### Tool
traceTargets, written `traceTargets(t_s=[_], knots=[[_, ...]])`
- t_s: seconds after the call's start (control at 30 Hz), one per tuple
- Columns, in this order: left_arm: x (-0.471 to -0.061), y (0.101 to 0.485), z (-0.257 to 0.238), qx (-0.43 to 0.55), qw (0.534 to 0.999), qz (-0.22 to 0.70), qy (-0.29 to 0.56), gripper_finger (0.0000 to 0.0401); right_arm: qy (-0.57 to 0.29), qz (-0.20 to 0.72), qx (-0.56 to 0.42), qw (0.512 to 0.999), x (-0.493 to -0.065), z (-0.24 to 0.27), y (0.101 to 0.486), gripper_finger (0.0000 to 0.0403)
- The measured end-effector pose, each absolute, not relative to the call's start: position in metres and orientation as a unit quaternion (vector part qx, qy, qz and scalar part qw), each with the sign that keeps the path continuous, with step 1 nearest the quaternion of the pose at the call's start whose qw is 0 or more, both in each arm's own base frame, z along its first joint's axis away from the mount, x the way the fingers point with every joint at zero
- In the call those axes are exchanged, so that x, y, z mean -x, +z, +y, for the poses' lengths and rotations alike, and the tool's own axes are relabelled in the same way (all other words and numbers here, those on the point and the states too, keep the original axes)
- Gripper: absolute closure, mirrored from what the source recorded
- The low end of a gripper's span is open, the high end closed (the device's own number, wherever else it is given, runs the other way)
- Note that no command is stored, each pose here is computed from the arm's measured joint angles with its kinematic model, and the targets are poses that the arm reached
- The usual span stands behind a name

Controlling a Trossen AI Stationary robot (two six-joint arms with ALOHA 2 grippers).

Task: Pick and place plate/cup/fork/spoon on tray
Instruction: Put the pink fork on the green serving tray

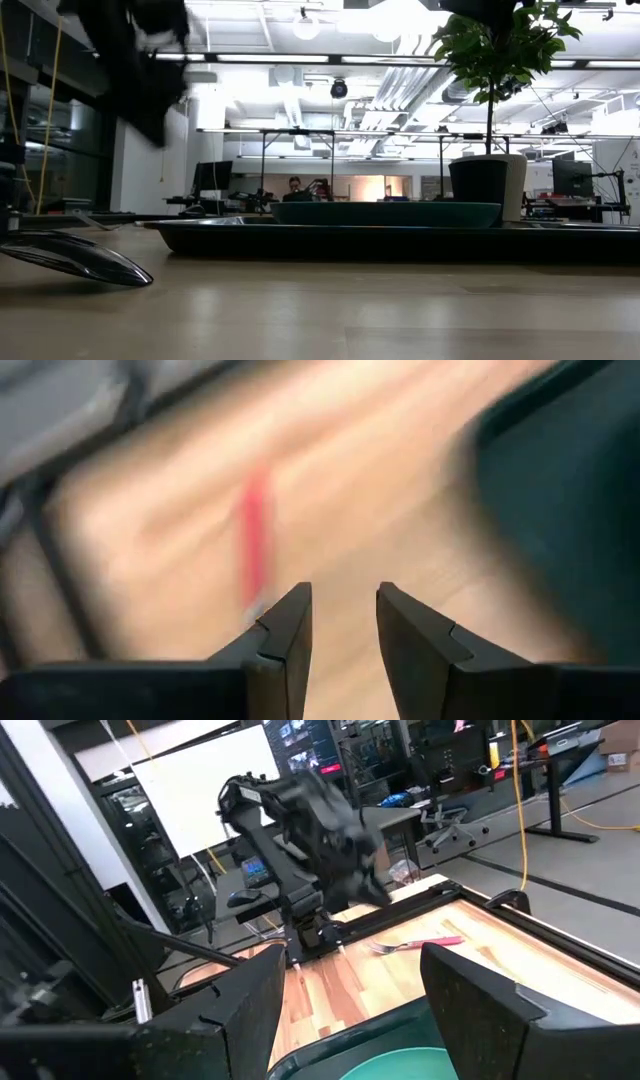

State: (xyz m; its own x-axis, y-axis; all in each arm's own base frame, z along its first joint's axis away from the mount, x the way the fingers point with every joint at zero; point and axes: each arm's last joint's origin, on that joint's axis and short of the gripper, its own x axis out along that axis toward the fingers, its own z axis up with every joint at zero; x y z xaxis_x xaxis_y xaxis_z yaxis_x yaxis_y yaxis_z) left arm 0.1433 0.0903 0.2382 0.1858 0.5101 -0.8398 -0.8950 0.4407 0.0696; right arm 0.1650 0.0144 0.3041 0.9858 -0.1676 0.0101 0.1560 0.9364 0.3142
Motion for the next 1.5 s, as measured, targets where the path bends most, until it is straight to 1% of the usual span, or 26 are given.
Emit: traceTargets(t_s=[0.07, 0.13, 0.3, 0.43, 0.67, 0.87, 1.1, 1.2, 1.33, 1.5], knots=[[-0.134, 0.220, 0.096, 0.249, 0.679, 0.472, 0.503, 0.0302, -0.089, -0.019, -0.158, 0.983, -0.165, 0.014, 0.304, 0.0176], [-0.130, 0.205, 0.101, 0.275, 0.648, 0.487, 0.517, 0.0302, -0.090, -0.020, -0.157, 0.983, -0.165, 0.014, 0.304, 0.0176], [-0.127, 0.170, 0.115, 0.307, 0.612, 0.501, 0.529, 0.0302, -0.090, -0.019, -0.157, 0.983, -0.165, 0.014, 0.304, 0.0176], [-0.127, 0.152, 0.126, 0.316, 0.593, 0.497, 0.548, 0.0302, -0.090, -0.019, -0.157, 0.983, -0.165, 0.014, 0.304, 0.0176], [-0.133, 0.139, 0.145, 0.336, 0.603, 0.471, 0.549, 0.0302, -0.091, -0.019, -0.158, 0.983, -0.165, 0.014, 0.304, 0.0176], [-0.130, 0.128, 0.148, 0.339, 0.577, 0.503, 0.547, 0.0302, -0.091, -0.016, -0.157, 0.983, -0.165, 0.014, 0.303, 0.0176], [-0.131, 0.124, 0.150, 0.329, 0.579, 0.516, 0.538, 0.0305, -0.090, -0.014, -0.156, 0.984, -0.165, 0.014, 0.303, 0.0176], [-0.132, 0.124, 0.150, 0.322, 0.585, 0.524, 0.528, 0.0326, -0.090, -0.014, -0.156, 0.984, -0.165, 0.014, 0.303, 0.0176], [-0.132, 0.124, 0.150, 0.322, 0.590, 0.525, 0.522, 0.0385, -0.090, -0.014, -0.156, 0.984, -0.165, 0.014, 0.303, 0.0176], [-0.132, 0.130, 0.147, 0.325, 0.606, 0.515, 0.513, 0.0390, -0.089, -0.014, -0.157, 0.983, -0.165, 0.014, 0.303, 0.0176]])
